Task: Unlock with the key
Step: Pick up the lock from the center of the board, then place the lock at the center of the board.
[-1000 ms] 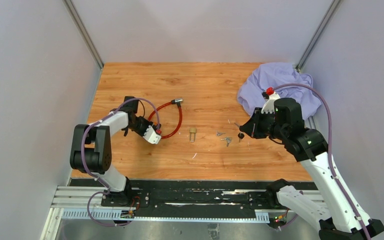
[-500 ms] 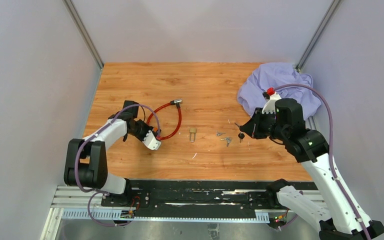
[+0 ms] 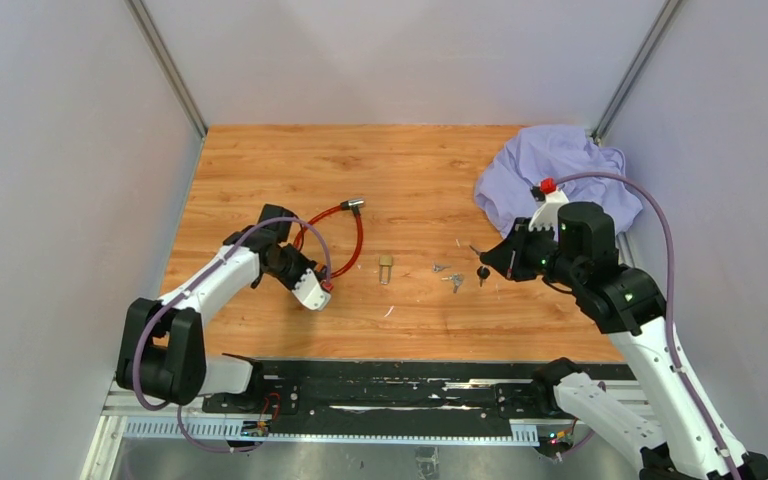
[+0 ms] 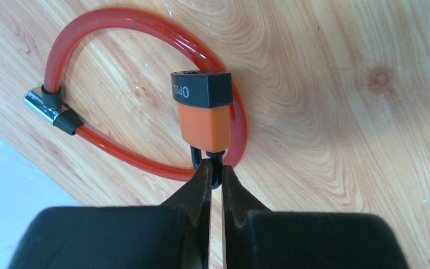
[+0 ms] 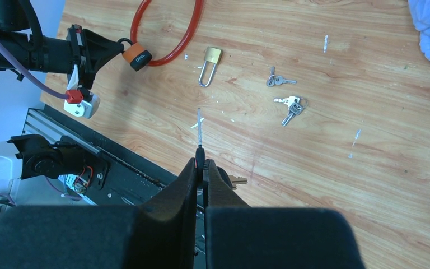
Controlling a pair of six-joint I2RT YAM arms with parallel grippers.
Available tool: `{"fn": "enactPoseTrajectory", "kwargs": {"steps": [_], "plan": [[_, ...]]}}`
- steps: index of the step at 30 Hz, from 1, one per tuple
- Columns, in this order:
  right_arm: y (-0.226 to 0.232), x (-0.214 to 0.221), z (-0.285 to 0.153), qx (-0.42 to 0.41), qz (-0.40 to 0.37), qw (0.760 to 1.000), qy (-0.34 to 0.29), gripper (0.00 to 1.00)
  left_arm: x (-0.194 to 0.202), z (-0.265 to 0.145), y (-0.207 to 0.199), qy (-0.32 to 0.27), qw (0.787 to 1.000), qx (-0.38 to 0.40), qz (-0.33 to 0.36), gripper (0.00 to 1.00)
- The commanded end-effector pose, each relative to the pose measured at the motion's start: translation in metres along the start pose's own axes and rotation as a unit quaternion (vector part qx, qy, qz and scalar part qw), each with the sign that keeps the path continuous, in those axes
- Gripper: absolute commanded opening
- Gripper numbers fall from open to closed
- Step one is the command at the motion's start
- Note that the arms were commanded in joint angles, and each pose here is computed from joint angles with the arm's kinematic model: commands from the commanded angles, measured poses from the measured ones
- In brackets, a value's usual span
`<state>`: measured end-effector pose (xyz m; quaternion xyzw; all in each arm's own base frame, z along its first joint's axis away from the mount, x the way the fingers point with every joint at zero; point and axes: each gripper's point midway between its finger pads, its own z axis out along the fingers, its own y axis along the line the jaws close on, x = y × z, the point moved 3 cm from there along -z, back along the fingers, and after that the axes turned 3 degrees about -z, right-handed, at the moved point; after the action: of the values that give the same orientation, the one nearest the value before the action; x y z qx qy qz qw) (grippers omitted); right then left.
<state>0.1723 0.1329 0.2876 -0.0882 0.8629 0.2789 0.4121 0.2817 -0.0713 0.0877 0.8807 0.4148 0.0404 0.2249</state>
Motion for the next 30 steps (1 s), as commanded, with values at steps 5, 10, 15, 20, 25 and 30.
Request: {"fn": "enactPoseTrajectory", "kwargs": {"steps": [5,10,15,20,25,30], "plan": [[0.007,0.003,0.0,-0.023,-0.003,1.0,-0.005,0.01,-0.002,-0.03,0.033,0.059,0.992,-0.042,-0.105,0.0],[0.008,0.003,0.001,-0.029,-0.007,1.0,-0.001,0.01,-0.02,-0.041,0.026,0.022,0.981,-0.01,-0.192,0.0],[0.01,0.002,0.001,-0.034,-0.013,0.999,0.001,0.01,-0.049,-0.043,0.011,-0.02,0.956,0.036,-0.292,0.0],[0.011,0.001,0.0,-0.039,-0.016,0.999,0.0,0.01,-0.056,-0.041,-0.002,0.028,0.934,0.078,-0.348,0.0],[0.012,0.002,-0.003,-0.042,-0.02,0.999,-0.002,0.01,-0.033,-0.058,-0.001,0.158,0.921,0.054,-0.351,0.0],[0.014,0.003,-0.004,-0.048,-0.022,0.999,-0.001,0.01,-0.016,-0.077,-0.016,0.3,0.892,0.09,-0.325,0.0]]}}
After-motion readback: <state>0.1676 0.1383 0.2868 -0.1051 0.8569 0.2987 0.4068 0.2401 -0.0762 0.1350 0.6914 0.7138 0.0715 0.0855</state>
